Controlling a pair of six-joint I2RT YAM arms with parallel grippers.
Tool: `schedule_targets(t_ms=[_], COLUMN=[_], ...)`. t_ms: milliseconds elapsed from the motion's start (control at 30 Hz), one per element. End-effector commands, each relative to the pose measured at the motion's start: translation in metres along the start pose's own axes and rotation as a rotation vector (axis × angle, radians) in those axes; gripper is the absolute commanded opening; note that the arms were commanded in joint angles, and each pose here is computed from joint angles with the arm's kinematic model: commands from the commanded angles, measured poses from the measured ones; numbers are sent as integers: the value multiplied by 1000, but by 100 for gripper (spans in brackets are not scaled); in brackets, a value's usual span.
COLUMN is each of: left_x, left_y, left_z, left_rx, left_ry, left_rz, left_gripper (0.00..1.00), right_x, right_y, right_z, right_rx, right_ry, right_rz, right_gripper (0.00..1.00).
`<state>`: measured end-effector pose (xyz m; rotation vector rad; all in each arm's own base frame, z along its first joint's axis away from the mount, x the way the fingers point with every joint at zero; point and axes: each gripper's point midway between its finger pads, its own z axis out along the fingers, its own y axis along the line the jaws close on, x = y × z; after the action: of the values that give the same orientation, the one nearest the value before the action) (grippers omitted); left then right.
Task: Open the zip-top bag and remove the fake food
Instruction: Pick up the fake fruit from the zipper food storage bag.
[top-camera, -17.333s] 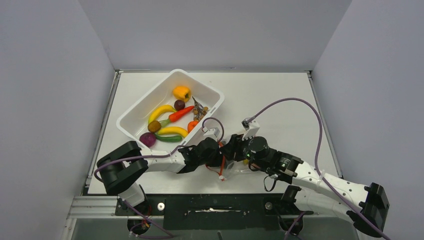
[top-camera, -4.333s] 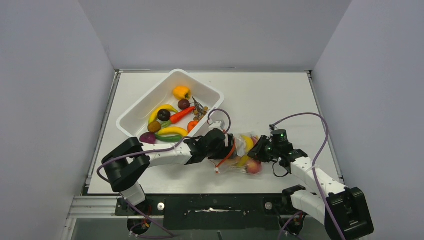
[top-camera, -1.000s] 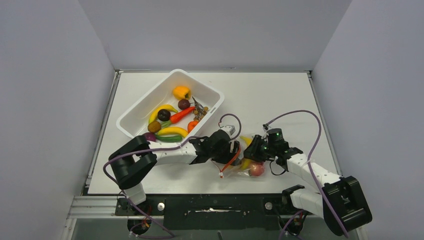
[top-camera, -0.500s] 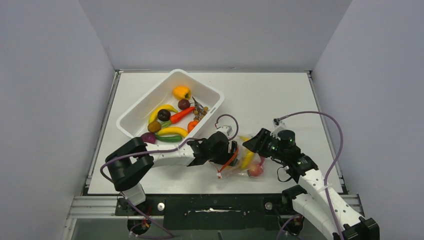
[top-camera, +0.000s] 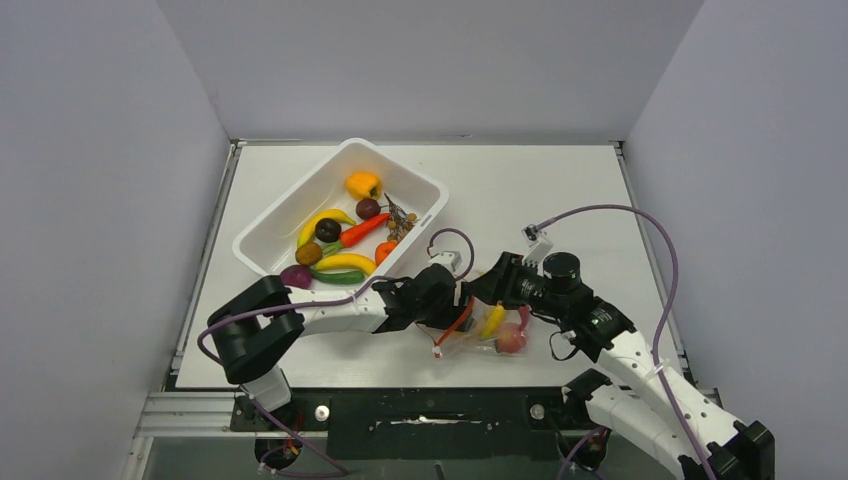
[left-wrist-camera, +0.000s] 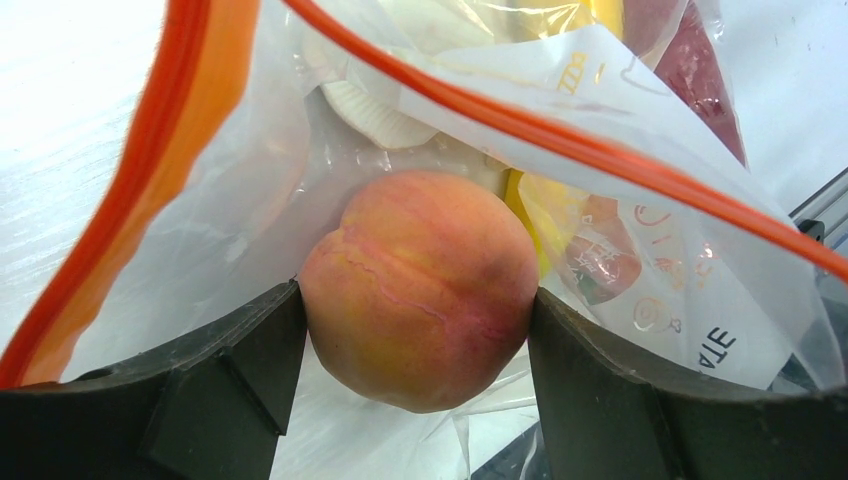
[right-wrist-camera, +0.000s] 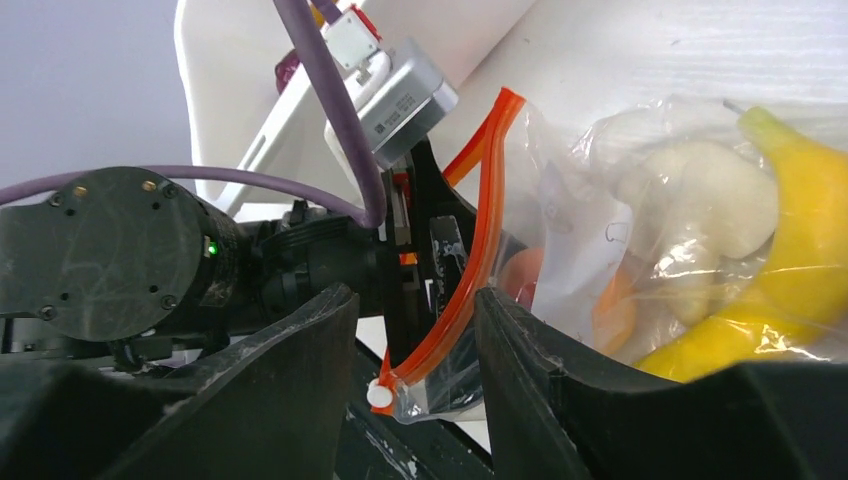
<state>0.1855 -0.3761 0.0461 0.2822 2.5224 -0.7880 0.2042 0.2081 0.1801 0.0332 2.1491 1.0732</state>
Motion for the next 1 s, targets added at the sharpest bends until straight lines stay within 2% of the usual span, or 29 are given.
schedule_targets(t_ms=[0,267,533,700,967], left_x=[-14,-17,-17,-20,-25], left_y=[-4,-3,-5,-6,-4], left_z=[-11,-14,-13,-17,-24], left_rx=[-17,-22,-17,-15,-16], left_ry=[-45,-61,-59,-70,-104], left_rz=[2,3,1,1,-1], left_gripper=[4,3,3,1,0], right_x=[-12,-7,9,13,12], right_y=[15,5,13,10,0], right_z=[3,2,10,16,15], right_rx=[-32,22,-38,-23,32], right_ry=[-33,-4,93,116,93], right_rz=[-49,-77,-74,-64,-55], right_gripper=[47,41,38,28,19])
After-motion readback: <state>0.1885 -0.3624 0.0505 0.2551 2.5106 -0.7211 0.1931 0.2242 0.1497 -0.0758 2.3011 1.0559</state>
